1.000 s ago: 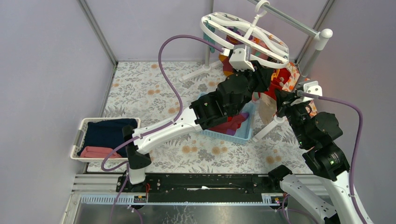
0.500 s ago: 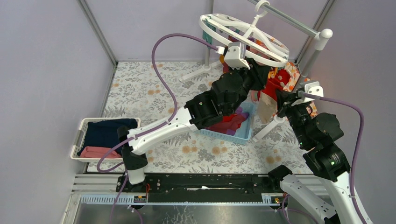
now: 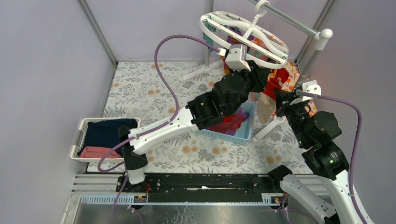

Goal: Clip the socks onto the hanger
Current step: Clamp the sock onto the hanger.

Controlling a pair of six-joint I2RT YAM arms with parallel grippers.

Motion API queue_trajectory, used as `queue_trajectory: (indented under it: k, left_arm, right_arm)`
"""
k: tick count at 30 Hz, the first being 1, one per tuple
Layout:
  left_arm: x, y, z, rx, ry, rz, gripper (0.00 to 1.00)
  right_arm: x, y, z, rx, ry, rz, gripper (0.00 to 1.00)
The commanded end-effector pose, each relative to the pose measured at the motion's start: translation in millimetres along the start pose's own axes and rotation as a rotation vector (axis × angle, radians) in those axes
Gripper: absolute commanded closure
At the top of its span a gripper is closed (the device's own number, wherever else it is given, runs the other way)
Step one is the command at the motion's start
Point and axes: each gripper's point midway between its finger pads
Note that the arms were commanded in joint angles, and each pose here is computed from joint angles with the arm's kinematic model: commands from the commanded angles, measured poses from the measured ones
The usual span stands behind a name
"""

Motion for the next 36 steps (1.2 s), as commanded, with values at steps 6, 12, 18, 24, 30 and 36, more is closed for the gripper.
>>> queue_trajectory:
  k: [6,12,18,24,30,36]
  left_arm:
    - [-3.6,5.6,0.7,0.018,-0.003,-0.019,0.89]
    - [-4.9,6.9,3.3,0.020,0.000,-0.026,0.89]
    - [-6.8,7.5,6.3,0.020,0.004,-0.028,0.89]
    - [-7.3,7.1,11.4,0.020,0.016,-0.023,0.89]
    - [-7.7,6.7,15.4,0.021,0.025,-0.019,0.89]
    - [-7.3,6.9,16.5,0.024,0.027,-0.019,0.89]
  right_arm:
    - [3.6,13.6,-31.9,-0.035,-0.085,-0.066,1.00]
    - [2.4,18.8,-32.9,-0.037,-0.085,-0.092,1.00]
    - [2.1,26.7,-34.4,-0.037,-0.087,-0.135,1.00]
    - [1.0,25.6,-41.2,-0.039,-0.105,-0.125,1.00]
    - [-0.4,26.3,-47.6,-0.039,-0.117,-0.126,1.00]
    - [-2.2,28.3,-47.3,-0.042,-0.114,-0.133,1.00]
Point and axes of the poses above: each gripper's point midway between its finger pads, its own x axis back along the fingers, its own y axis along the line the jaws close on, z = x × y, and after that the axes turned 11 degrees about -x, right-handed
